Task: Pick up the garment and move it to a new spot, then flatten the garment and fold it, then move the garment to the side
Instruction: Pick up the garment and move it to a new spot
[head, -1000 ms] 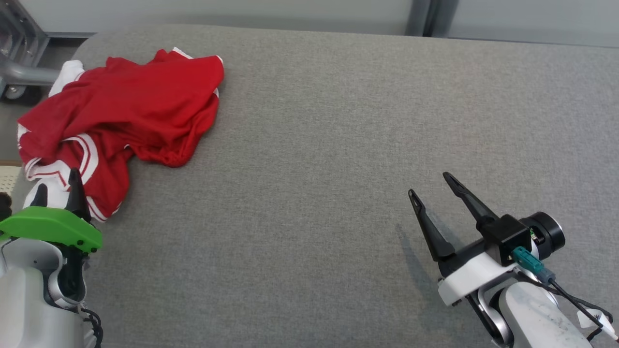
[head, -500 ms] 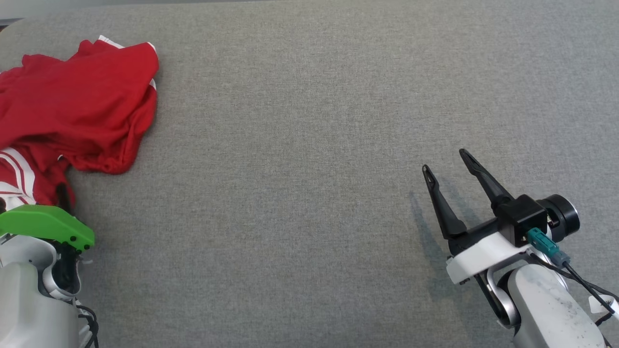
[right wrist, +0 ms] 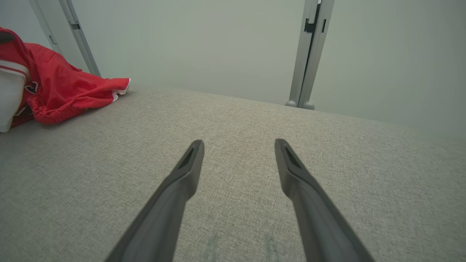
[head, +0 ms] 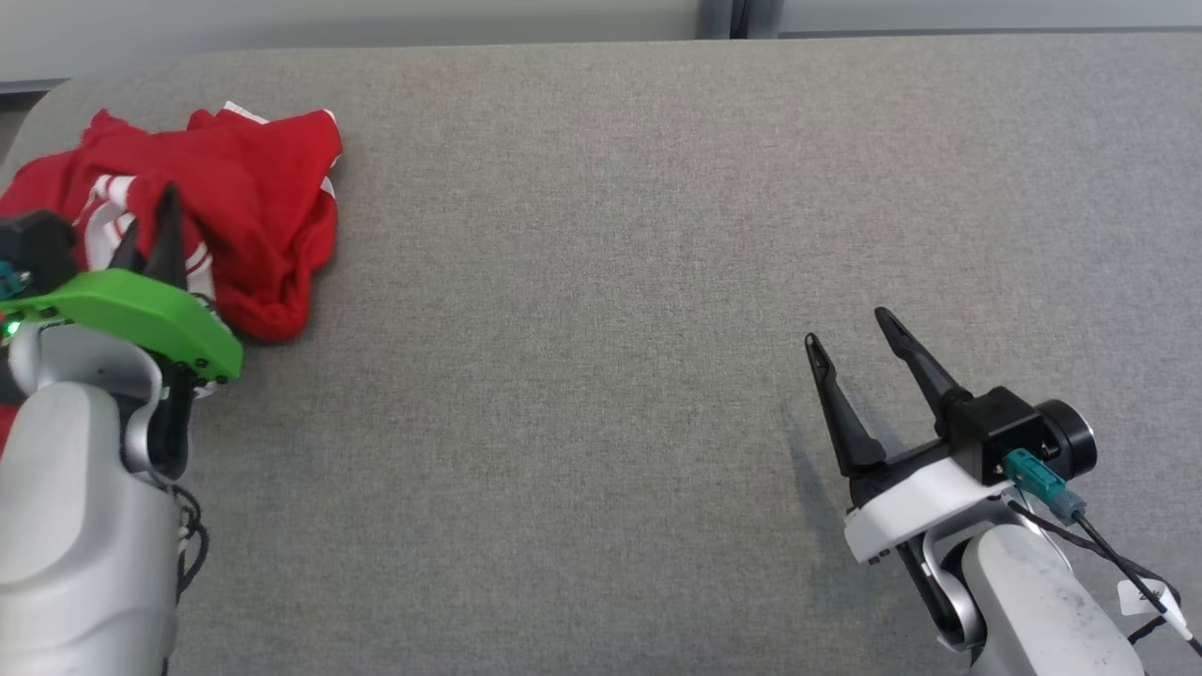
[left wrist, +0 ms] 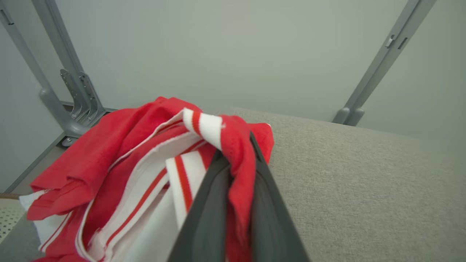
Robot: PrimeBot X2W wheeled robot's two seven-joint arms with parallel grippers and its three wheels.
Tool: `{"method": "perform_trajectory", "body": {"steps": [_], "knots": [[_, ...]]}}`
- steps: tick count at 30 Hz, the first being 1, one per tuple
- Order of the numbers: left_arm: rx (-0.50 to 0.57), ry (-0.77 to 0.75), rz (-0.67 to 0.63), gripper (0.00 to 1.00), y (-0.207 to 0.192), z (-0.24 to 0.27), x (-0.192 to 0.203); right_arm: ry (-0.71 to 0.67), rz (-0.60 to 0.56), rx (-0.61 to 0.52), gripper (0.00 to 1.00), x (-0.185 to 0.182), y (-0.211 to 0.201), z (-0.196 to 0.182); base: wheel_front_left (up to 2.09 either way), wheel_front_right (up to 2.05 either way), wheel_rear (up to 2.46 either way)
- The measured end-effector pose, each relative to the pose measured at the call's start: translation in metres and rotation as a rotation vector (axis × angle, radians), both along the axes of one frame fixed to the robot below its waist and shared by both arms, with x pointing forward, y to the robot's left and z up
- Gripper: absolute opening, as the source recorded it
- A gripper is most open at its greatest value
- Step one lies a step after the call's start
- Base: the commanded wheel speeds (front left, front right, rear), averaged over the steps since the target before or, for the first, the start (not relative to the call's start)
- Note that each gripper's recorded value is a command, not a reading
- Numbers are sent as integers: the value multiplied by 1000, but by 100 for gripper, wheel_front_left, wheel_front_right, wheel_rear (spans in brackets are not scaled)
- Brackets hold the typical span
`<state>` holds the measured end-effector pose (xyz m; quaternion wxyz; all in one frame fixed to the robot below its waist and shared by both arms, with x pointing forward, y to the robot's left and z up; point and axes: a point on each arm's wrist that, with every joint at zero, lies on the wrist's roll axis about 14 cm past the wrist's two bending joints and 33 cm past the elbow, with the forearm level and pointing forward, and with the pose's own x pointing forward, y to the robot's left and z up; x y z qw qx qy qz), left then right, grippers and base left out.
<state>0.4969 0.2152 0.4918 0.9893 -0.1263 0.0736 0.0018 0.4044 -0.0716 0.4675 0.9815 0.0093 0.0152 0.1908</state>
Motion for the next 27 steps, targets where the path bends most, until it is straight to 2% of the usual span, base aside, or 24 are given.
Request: {"method": "perform_trajectory", "body": {"steps": [11, 16, 22, 27], "knots": [[-8, -299, -341, 0, -123, 117, -1, -4, -29, 48, 100, -22, 2, 12, 0, 0, 0], [-84, -311, -541, 0, -199, 143, -22, -7, -72, 44, 100, -33, -11, 15, 0, 0, 0], [-188, -391, -691, 0, -242, 196, -41, 0, -134, 48, 100, -48, -30, 14, 0, 0, 0], [-209, -376, -841, 0, -283, 203, -65, -8, -172, 48, 100, -54, -41, 17, 0, 0, 0]]}}
